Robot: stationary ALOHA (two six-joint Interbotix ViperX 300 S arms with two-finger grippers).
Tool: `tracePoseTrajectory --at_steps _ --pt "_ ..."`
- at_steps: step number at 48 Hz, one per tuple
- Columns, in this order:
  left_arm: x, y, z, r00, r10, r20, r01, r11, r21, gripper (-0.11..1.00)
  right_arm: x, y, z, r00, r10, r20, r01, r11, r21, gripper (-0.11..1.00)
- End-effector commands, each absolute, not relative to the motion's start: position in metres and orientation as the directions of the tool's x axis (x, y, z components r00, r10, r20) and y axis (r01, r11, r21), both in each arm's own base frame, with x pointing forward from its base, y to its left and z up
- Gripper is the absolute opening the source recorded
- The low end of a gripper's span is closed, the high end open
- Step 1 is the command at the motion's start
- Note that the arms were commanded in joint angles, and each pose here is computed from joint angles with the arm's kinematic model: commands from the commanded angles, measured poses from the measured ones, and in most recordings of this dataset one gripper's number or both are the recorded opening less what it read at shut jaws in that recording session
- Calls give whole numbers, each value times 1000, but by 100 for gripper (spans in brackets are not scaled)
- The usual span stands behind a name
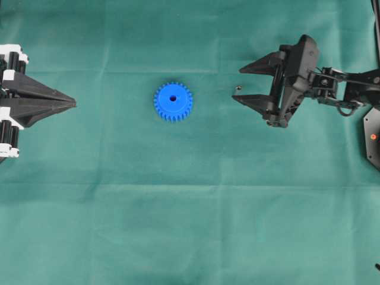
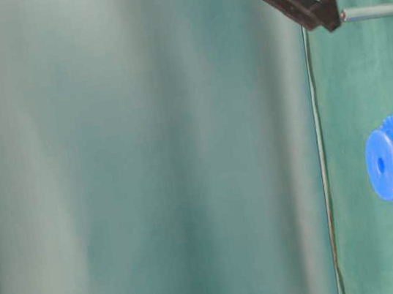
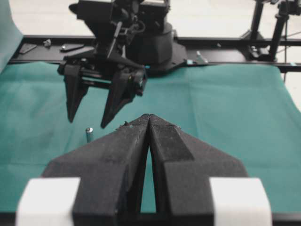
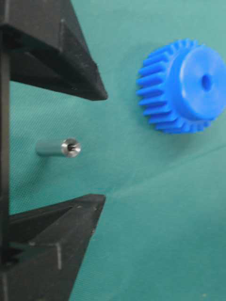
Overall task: Insert the shaft placed at a random location into the center hole of the medium gear at another random location.
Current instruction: 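Lower the right gripper over the shaft and close on it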
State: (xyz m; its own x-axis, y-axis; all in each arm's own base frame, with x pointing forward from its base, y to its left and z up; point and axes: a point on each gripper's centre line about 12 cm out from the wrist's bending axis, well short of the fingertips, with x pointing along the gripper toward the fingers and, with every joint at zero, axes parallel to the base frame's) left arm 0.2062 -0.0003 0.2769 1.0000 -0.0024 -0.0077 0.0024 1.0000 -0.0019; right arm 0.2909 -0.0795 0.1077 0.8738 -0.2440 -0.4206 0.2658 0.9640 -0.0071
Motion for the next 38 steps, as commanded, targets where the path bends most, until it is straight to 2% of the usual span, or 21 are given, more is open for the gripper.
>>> tracePoseTrajectory --at_steps 1,17,23,27,35,38 --pt "210 0 284 1000 0 12 0 1000 -2 0 299 -84 110 881 -255 -398 275 961 -9 83" --pt "210 0 284 1000 0 8 0 1000 -2 0 298 -84 101 869 -252 -426 275 962 -9 82" --pt "210 0 284 1000 0 8 0 1000 0 0 298 -84 101 869 -253 -426 276 961 -8 75" --pt "209 0 283 1000 0 5 0 1000 -2 0 297 -84 100 867 -250 -432 273 962 -11 61" --pt "210 0 284 1000 0 6 0 1000 -2 0 297 -83 100 869 -247 -429 267 964 -15 17" --pt "210 0 284 1000 0 6 0 1000 -2 0 298 -83 101 870 -247 -428 266 964 -16 13"
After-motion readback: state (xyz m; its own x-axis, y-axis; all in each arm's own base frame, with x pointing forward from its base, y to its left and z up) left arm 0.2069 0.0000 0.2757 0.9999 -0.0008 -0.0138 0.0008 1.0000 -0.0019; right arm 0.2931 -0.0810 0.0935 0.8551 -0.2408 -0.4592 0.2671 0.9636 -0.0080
